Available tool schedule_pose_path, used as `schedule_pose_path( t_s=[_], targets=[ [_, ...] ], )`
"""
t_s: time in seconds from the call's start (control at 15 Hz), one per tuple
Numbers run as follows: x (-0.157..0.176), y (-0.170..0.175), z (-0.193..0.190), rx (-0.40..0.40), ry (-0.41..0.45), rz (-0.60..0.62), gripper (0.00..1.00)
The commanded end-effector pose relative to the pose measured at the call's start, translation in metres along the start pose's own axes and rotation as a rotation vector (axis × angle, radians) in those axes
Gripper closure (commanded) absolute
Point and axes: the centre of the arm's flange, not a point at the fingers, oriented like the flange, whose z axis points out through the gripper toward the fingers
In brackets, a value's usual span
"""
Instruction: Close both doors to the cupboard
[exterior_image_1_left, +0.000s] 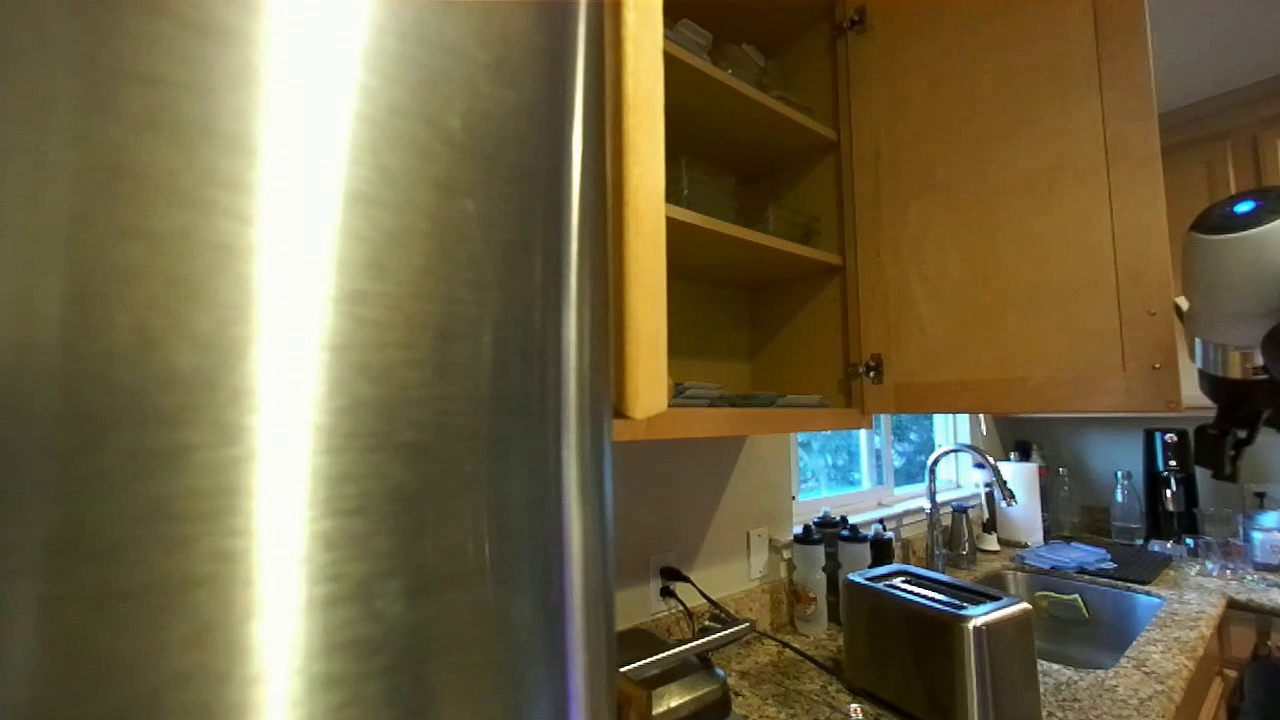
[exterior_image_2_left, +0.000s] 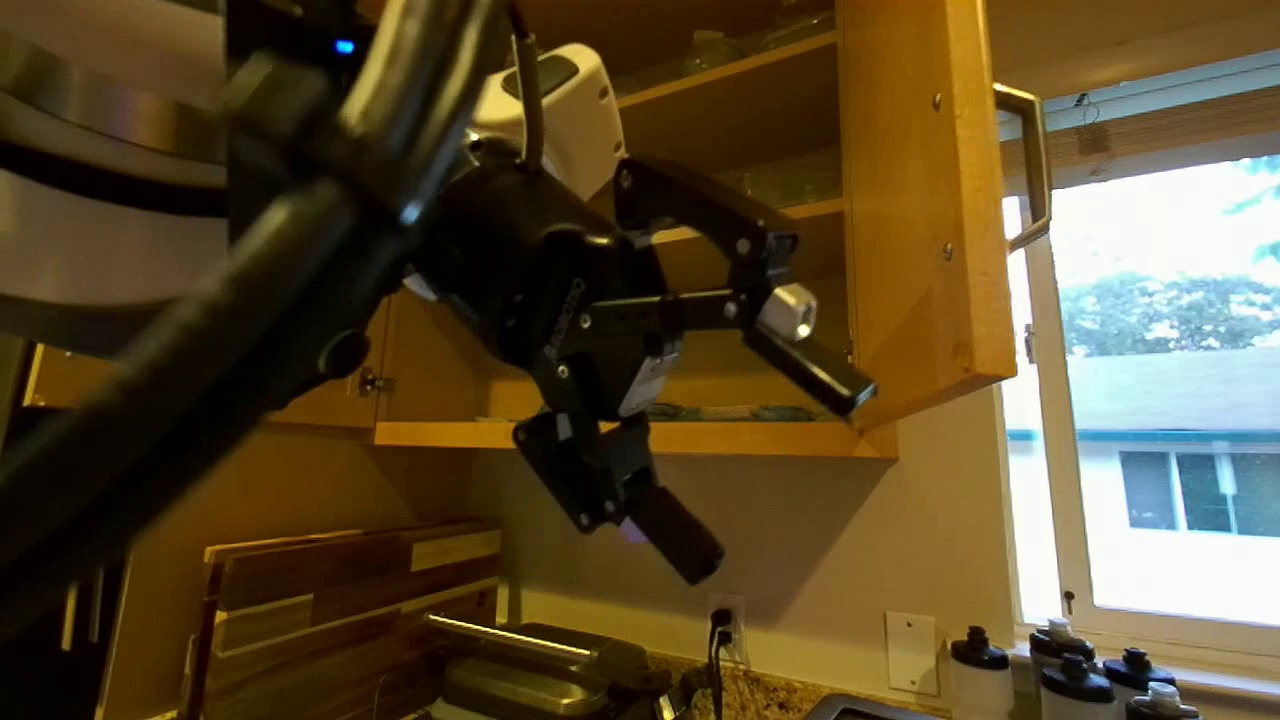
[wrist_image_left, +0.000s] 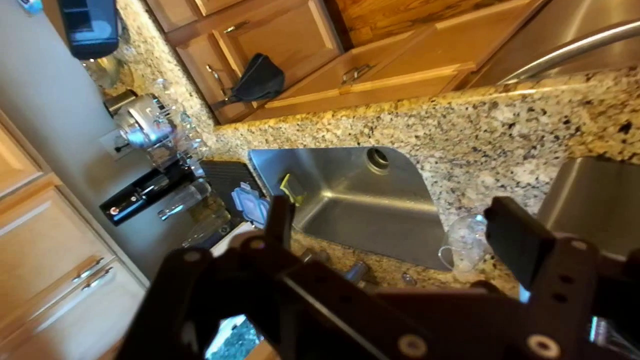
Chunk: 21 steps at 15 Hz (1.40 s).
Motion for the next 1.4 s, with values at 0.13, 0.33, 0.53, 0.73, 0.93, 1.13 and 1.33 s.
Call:
schedule_pose_path(
  t_s=[0.13,0.33,0.53,0.73,0.93,1.13,1.33],
  targets=[
    [0.032,0.043,0.025,-0.075,0.026,0.114,0.0],
    [0.043,0.058,0.03,-0.083,0.043,0.139,0.0],
    [0.053,0.063,0.03,-0.07,0.098,0.135,0.0],
    [0.068,0.06,0.03,-0.068,0.165,0.117,0.0],
    [0.079,0.056,0.027,-0.06,0.208,0.099,0.0],
    [0.084,0.038,0.017,-0.047,0.271,0.045,0.0],
    [0.089,0.023,0.007,-0.043,0.309,-0.006,0.0]
  ],
)
